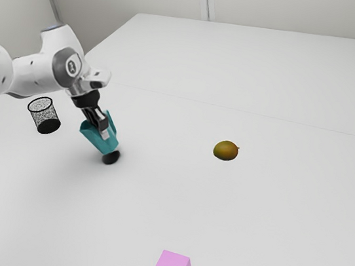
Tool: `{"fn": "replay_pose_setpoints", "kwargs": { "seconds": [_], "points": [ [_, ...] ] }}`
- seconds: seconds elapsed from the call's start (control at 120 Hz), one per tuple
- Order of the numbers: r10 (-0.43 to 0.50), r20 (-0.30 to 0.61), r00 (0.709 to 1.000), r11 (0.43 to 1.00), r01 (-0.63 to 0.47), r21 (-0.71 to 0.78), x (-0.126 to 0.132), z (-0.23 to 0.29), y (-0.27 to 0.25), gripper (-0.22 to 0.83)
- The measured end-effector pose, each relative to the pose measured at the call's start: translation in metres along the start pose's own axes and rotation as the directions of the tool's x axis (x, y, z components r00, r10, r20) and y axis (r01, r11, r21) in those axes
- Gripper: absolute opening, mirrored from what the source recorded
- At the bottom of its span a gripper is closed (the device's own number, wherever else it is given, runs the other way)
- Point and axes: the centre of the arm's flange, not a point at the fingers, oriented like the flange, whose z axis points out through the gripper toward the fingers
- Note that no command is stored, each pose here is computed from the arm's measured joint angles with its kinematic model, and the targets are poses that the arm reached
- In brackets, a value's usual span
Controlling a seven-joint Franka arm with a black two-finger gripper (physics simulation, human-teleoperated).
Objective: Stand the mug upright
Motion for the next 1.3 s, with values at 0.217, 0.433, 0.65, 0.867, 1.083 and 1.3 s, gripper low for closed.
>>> {"fn": "replay_pose_setpoints", "kwargs": {
  "seconds": [0.217, 0.433, 0.65, 0.867, 1.083, 1.3],
  "points": [
    [-0.02, 0.057, 0.998, 0.996, 0.015, 0.089, -0.013, 0.004, 0.021, -0.17],
    [-0.029, 0.124, 0.992, 0.986, 0.008, 0.164, -0.011, 0.012, 0.035, -0.17],
    [-0.066, 0.189, 0.98, 0.981, 0.03, 0.189, -0.022, 0.025, 0.043, -0.17],
    [-0.082, 0.226, 0.971, 0.973, 0.029, 0.229, -0.023, 0.033, 0.052, -0.17],
    [-0.106, 0.237, 0.966, 0.967, 0.044, 0.253, -0.022, 0.037, 0.053, -0.17],
    [-0.135, 0.25, 0.959, 0.962, 0.067, 0.264, -0.022, 0.052, 0.05, -0.17]
  ]
}}
